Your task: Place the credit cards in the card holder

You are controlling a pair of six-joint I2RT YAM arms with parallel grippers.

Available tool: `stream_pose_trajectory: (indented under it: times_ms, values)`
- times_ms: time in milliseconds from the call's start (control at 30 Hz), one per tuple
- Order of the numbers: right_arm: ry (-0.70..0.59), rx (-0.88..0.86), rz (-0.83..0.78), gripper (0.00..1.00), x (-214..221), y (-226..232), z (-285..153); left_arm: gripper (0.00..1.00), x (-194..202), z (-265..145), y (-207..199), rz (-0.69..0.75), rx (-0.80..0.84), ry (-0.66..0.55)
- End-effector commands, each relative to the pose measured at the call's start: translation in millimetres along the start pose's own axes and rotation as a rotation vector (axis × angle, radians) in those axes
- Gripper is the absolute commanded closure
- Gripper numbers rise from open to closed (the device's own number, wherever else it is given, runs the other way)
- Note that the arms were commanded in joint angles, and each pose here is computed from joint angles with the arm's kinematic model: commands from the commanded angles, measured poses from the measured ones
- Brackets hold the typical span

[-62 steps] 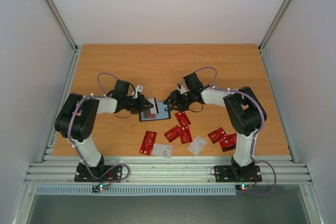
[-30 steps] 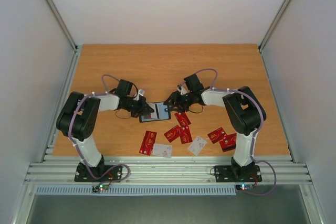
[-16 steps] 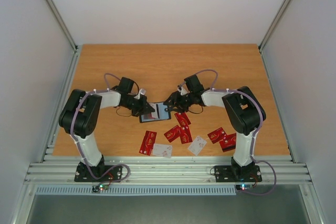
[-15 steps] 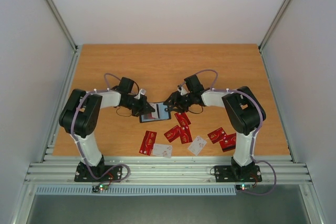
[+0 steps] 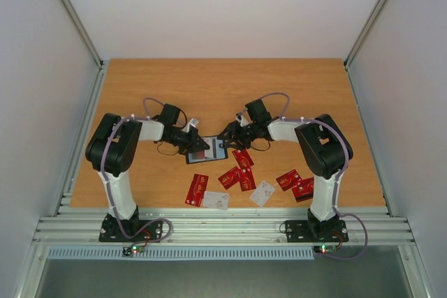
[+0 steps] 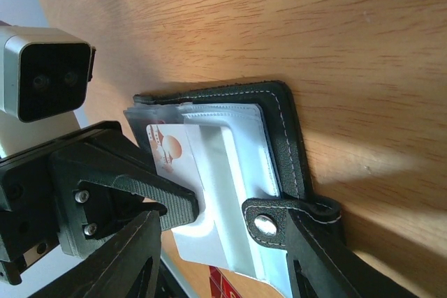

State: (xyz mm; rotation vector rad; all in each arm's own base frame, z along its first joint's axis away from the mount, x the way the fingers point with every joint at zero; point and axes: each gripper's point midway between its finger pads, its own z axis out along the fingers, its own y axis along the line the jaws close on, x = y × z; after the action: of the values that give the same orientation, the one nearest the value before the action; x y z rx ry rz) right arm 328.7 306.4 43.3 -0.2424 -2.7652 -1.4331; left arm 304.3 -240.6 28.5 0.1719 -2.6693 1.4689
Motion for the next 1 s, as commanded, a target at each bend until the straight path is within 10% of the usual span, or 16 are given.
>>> stream_pose_trajectory:
  times_ms: [0, 467, 967]
  values:
    - [0.02, 0.032, 0.016, 0.5, 0.9, -10.9, 4.1, 1.0, 1.7, 12.1, 8.8, 0.005, -0.01, 0.031]
    - [0.024, 0.014, 0.002, 0.5, -2.2, -1.7, 3.4, 0.96, -0.3, 27.4, 3.3, 0.009, -0.06, 0.047]
    - [-0.007, 0.036, -0.056, 0.5, -3.0, 7.7, -14.7, 0.63, 7.4, 1.2, -2.4, 0.01, -0.259, 0.048]
